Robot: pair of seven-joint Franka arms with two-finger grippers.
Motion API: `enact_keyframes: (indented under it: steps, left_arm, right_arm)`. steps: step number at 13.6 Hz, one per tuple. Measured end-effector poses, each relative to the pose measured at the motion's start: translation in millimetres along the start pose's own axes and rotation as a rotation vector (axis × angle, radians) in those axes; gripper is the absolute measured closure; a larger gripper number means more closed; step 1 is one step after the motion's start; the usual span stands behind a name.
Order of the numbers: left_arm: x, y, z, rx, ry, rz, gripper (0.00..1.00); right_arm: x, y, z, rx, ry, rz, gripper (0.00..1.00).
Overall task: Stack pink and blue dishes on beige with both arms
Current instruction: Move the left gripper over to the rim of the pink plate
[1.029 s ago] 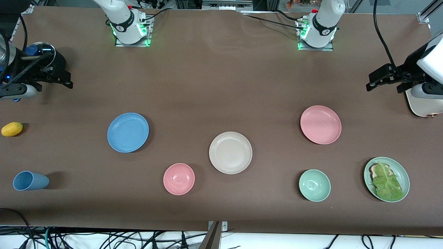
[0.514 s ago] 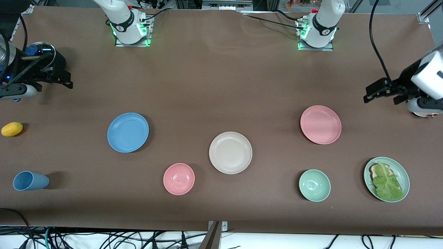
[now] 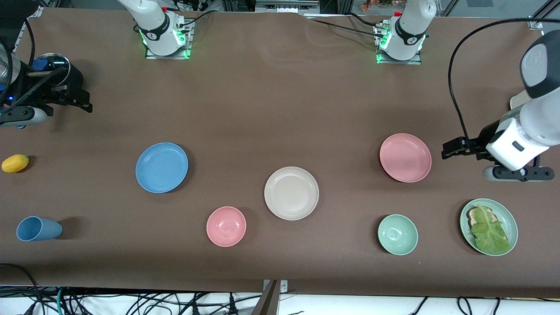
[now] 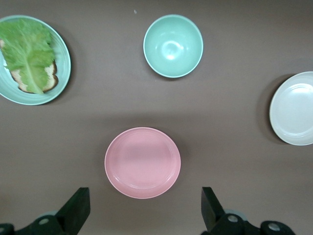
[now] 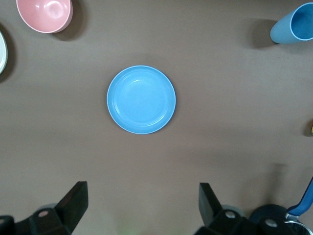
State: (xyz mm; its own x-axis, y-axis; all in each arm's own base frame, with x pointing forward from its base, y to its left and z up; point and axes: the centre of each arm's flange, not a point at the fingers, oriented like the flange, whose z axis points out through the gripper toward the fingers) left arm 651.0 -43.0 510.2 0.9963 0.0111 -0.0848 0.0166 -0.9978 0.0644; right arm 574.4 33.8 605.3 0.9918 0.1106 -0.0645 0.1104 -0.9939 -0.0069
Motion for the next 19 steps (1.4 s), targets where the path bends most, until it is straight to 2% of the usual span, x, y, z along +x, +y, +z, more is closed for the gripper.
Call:
enact_keyframes:
  steps: [6, 11, 14, 16, 19]
  left_arm:
    - [26.2, 0.8, 85.5, 0.013, -0.118, -0.003, 0.0]
    - [46.9, -26.5, 153.0, 0.005, -0.091, -0.016, 0.0]
    - [38.9, -80.6, 188.6, -0.092, -0.089, 0.009, 0.0]
    - [25.4, -124.0, 211.4, -0.174, -0.084, 0.034, 0.0]
    - [1.1, -163.3, 248.3, -0.255, -0.067, 0.077, 0.0]
  right_arm:
    - [0.0, 0.1, 0.0, 0.0, 0.0, 0.0, 0.0]
    - [0.2, 0.3, 0.0, -0.001, 0.001, 0.0, 0.0]
    - [0.3, 0.4, -0.1, -0.002, 0.002, 0.0, 0.0]
    - [0.3, 0.6, -0.1, -0.002, 0.002, 0.001, 0.0]
    - [0.4, 1.1, 0.1, -0.002, 0.002, 0.002, 0.0]
